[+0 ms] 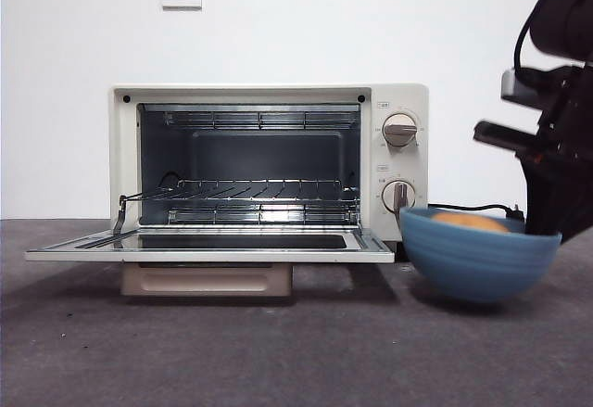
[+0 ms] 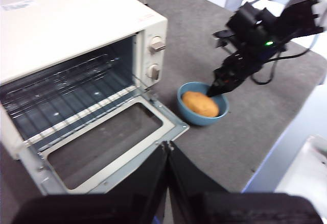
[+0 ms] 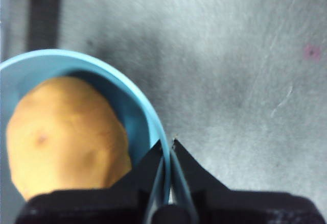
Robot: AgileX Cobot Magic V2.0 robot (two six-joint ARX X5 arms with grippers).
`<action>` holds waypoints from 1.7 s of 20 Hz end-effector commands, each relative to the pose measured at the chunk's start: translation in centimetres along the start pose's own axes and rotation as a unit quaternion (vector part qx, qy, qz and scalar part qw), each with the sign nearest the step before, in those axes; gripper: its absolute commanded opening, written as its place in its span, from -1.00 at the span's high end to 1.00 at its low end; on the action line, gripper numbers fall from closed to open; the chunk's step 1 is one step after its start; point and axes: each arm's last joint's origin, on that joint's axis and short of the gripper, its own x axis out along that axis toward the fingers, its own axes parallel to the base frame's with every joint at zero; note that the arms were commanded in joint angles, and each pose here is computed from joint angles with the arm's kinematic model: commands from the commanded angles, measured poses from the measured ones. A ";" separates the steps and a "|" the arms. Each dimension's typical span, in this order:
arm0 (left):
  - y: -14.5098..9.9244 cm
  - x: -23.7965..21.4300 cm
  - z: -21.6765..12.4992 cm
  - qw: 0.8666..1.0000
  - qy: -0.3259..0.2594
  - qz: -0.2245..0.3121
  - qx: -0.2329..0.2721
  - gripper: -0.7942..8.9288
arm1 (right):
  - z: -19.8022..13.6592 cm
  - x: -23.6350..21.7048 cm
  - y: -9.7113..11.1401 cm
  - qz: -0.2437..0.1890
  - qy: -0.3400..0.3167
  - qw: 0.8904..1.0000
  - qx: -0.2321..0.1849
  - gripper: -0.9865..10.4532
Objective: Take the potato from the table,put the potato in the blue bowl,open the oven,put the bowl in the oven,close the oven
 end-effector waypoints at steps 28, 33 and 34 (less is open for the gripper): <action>0.1 0.0 -0.7 0.999 0.034 0.024 0.005 0.85 | 11.6 1.7 15.5 0.011 -0.124 0.990 -0.059 0.86; 0.1 0.0 -0.7 0.999 0.035 0.024 0.005 0.85 | 12.1 1.8 14.4 -0.001 -0.127 0.991 -0.040 0.86; 0.1 0.0 -0.7 0.999 0.035 0.024 0.005 0.85 | 12.1 1.9 14.3 -0.002 -0.127 0.991 -0.038 0.86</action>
